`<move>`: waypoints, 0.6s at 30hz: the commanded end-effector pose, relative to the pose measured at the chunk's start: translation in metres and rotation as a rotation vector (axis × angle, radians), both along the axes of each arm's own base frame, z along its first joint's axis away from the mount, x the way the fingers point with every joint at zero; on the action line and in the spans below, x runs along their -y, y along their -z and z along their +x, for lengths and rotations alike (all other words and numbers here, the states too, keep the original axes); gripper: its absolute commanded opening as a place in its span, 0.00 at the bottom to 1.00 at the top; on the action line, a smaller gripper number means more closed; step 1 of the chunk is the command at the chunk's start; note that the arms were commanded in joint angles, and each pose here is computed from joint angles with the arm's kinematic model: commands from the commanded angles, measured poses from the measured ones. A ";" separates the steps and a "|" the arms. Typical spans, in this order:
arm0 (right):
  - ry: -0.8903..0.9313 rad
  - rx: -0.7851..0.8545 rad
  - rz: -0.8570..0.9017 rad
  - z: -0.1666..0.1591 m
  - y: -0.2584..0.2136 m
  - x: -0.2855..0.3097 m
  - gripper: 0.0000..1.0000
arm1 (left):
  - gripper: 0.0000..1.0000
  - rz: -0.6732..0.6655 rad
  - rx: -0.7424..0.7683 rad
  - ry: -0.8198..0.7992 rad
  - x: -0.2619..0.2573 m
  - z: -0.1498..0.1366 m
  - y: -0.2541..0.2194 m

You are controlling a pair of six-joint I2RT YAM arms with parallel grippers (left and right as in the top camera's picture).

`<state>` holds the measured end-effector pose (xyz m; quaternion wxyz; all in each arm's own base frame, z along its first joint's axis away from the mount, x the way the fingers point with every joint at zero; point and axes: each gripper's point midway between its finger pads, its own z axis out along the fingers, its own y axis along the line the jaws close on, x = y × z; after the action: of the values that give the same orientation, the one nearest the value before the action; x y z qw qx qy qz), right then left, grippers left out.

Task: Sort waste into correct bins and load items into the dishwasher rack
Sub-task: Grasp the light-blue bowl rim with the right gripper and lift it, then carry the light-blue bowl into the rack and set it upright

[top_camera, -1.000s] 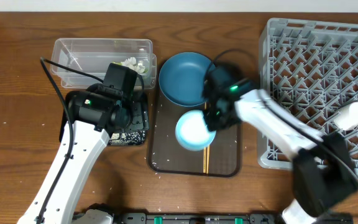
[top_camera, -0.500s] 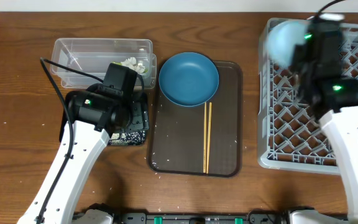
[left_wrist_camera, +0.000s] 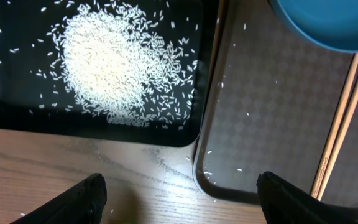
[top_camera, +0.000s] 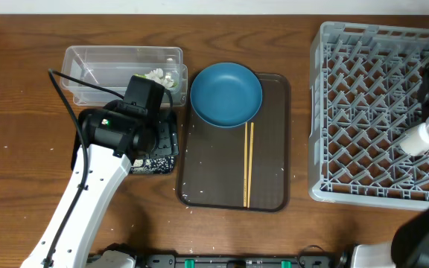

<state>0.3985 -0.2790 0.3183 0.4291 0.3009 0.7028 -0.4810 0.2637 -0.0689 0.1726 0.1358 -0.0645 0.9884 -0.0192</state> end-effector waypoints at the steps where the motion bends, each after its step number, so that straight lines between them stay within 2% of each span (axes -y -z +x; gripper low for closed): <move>1: 0.184 -0.163 -0.064 -0.024 0.018 0.033 0.01 | 0.80 0.010 -0.013 -0.017 -0.002 -0.001 0.003; 8: 0.243 -0.326 -0.063 -0.025 0.070 0.074 0.01 | 0.80 0.007 -0.013 -0.020 -0.002 -0.001 0.003; 18: 0.248 -0.421 -0.012 -0.018 0.131 0.084 0.01 | 0.80 0.007 -0.013 -0.020 -0.002 -0.001 0.003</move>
<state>0.3822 -0.3613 0.2005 0.2284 0.2714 0.7310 -0.5830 0.2636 -0.0688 0.1726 0.1357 -0.0646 0.9885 -0.0191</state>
